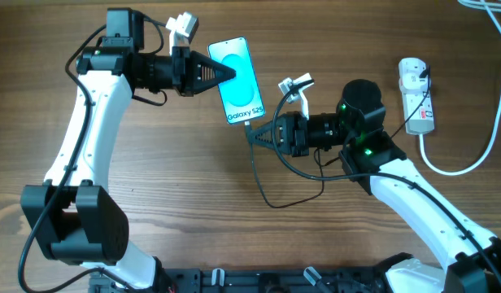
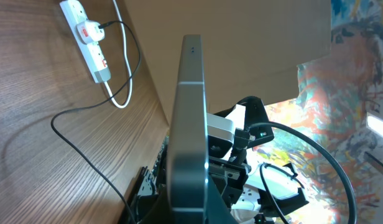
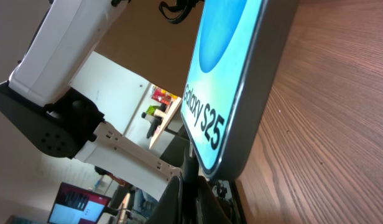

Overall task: Plug charger to phone and switch on socket
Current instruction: 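Insert the cable connector into the phone's bottom port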

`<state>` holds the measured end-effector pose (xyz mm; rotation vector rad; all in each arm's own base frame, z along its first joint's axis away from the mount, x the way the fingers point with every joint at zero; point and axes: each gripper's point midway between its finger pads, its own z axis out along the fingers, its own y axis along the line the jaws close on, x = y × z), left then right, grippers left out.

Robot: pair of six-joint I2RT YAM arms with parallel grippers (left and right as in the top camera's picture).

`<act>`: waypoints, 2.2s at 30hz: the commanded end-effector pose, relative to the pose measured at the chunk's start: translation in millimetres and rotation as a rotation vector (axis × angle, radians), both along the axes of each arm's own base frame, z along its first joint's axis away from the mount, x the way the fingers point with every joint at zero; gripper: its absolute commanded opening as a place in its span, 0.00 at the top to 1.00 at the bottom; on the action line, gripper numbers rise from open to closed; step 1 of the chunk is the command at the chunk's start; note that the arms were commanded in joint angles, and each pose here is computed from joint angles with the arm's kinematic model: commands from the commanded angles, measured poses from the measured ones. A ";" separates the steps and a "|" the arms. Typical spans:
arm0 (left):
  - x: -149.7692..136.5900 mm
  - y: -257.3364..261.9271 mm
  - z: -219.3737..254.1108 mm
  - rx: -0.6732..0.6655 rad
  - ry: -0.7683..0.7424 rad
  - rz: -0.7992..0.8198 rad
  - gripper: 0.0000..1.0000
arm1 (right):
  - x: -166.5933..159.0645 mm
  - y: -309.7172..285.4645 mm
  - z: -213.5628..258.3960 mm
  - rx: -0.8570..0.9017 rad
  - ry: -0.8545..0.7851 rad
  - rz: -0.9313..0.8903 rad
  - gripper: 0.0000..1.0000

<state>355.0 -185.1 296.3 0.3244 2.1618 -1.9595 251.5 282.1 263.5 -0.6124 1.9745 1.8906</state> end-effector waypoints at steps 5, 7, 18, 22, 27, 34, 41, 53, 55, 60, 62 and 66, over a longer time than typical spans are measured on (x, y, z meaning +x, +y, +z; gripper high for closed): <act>-8.3 -1.6 15.4 -0.044 -0.031 -0.025 0.96 | 0.6 -0.6 -5.5 -0.004 0.014 0.002 0.96; -8.9 -1.6 16.6 -0.051 -0.030 -0.028 0.96 | 1.3 -0.6 -5.6 -0.005 0.014 -0.002 0.96; -18.7 -18.4 17.0 -0.055 -0.059 -0.080 0.96 | 5.6 -3.1 -5.8 -0.007 0.039 -0.022 0.96; -19.0 -18.9 17.0 -0.055 -0.059 -0.082 0.96 | 10.9 -13.4 -4.9 -0.002 0.043 -0.030 0.96; -19.0 -18.9 17.0 -0.055 -0.059 -0.082 0.96 | 11.6 -14.7 -4.8 -0.001 0.043 -0.031 0.96; -19.2 -18.9 17.0 -0.055 -0.055 -0.082 0.96 | 24.1 -29.5 -4.3 0.002 0.041 -0.075 0.96; -21.1 -19.4 16.3 -0.054 -0.033 -0.083 0.96 | 27.6 -29.9 -4.4 0.001 0.042 -0.095 0.95; -36.9 -49.9 2.1 0.026 -0.031 -0.145 0.96 | 34.7 -26.0 7.8 0.030 0.047 -0.137 0.96; -36.8 -49.7 2.1 0.026 -0.031 -0.145 0.96 | 35.0 -26.1 7.9 0.030 0.047 -0.139 0.96; -37.2 -49.8 2.0 0.026 -0.028 -0.146 0.96 | 37.6 -26.4 8.4 0.031 0.050 -0.154 0.96; -37.2 -49.8 2.0 0.027 -0.027 -0.146 0.96 | 38.2 -26.4 8.5 0.032 0.058 -0.158 0.96; -37.2 -49.8 2.0 0.026 -0.028 -0.146 0.96 | 39.1 -26.5 11.5 0.040 0.051 -0.162 0.95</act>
